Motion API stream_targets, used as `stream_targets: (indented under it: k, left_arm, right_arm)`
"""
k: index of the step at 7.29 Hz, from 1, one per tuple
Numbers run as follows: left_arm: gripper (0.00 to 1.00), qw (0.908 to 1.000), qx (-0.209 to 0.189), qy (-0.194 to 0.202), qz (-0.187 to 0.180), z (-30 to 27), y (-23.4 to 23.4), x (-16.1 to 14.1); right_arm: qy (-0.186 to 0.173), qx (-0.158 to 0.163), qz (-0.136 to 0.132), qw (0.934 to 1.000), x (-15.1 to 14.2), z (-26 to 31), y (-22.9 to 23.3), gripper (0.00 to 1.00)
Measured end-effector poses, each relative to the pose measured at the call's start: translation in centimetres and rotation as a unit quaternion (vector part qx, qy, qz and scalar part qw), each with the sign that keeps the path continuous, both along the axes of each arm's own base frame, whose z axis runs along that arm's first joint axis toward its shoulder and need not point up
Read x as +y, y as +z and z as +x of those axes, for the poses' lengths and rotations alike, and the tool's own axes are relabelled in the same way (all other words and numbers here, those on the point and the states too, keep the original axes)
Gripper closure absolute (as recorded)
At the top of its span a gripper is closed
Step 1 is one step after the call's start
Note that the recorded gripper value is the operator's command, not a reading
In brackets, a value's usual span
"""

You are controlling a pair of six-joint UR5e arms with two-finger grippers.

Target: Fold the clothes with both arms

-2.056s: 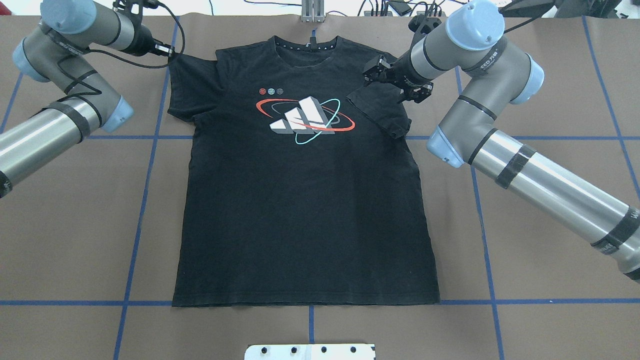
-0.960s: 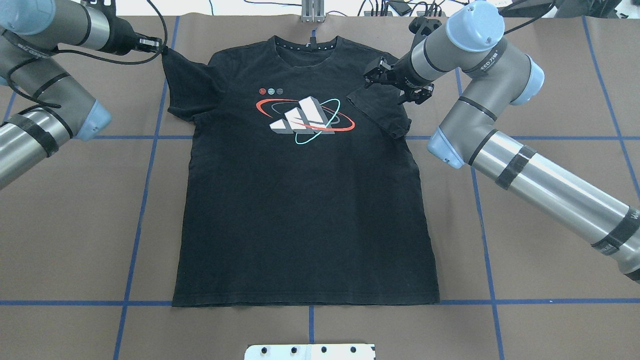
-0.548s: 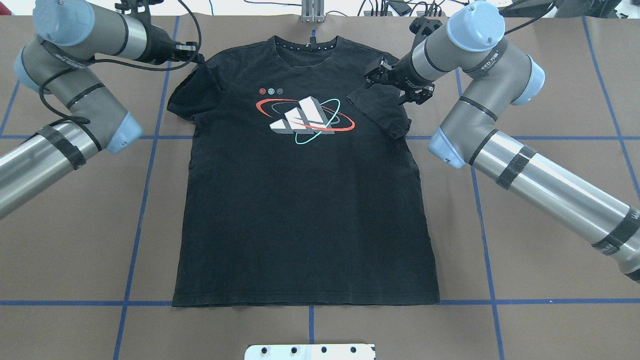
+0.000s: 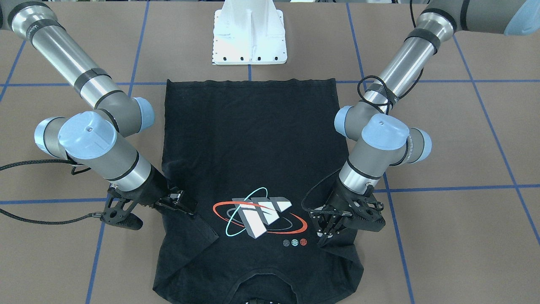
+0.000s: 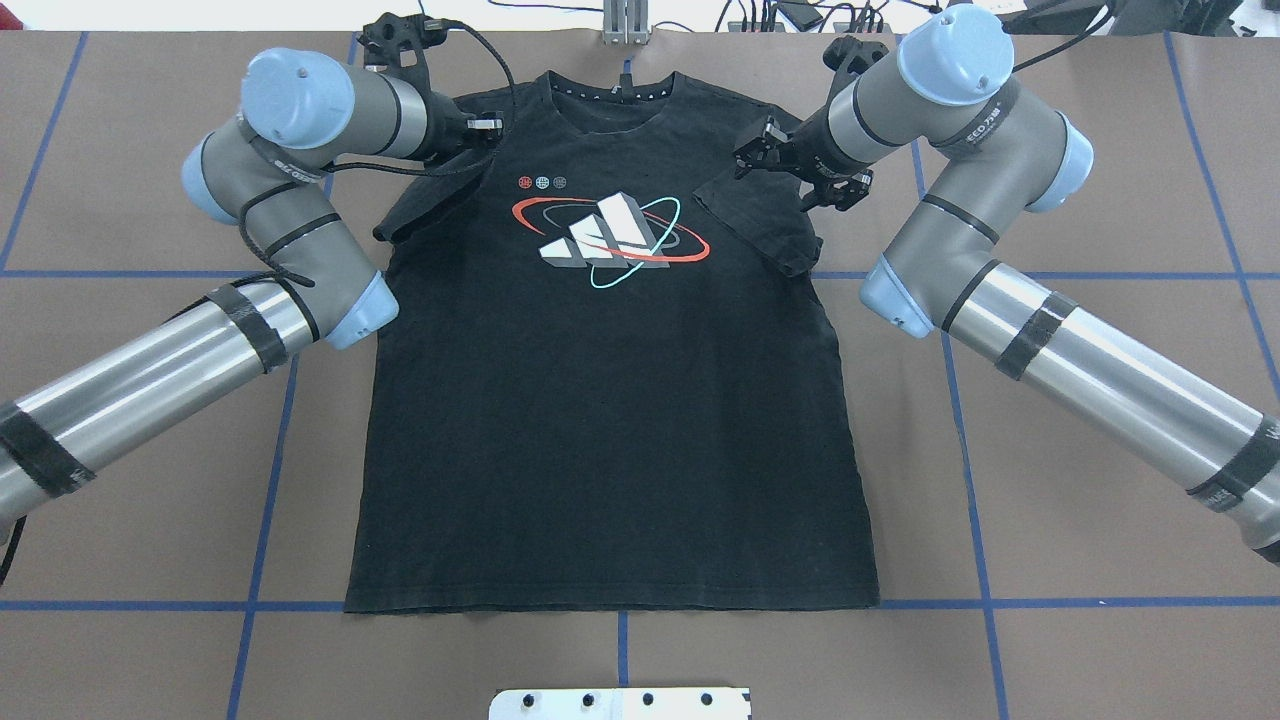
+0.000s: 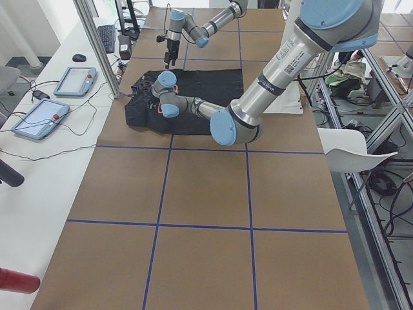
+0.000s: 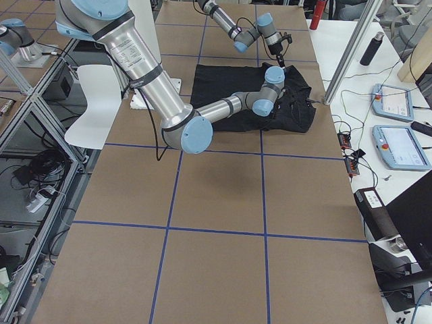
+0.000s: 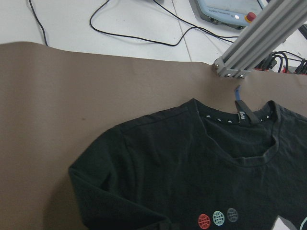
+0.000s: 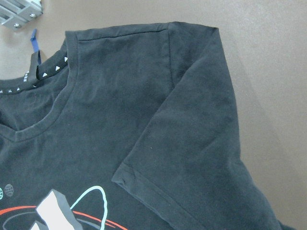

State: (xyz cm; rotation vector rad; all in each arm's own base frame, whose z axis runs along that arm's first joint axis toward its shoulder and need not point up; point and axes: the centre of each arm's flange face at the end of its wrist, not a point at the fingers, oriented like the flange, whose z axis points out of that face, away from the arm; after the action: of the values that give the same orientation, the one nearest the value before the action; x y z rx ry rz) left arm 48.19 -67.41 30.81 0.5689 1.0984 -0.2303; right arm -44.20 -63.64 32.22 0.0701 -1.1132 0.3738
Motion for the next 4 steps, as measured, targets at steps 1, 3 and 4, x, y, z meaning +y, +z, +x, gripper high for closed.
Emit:
stream_targets:
  k: [1,3,4]
  left_arm:
    - [1.00,0.9999,-0.009,-0.012,-0.002,0.5,0.4,-0.6]
    - [1.00,0.9993,-0.019,-0.031,-0.002,1.1,0.2,-1.7]
    - [0.98,0.9991,-0.021,-0.037,-0.002,1.2,0.0,-2.0]
  right_arm:
    - [0.000,0.000,0.000,1.0000,0.0,0.0,0.1,0.00]
    - [0.001,0.002,-0.001,1.0000,-0.1,0.1,0.2,0.00]
    - [0.002,0.003,-0.002,1.0000,-0.1,0.1,0.2,0.00]
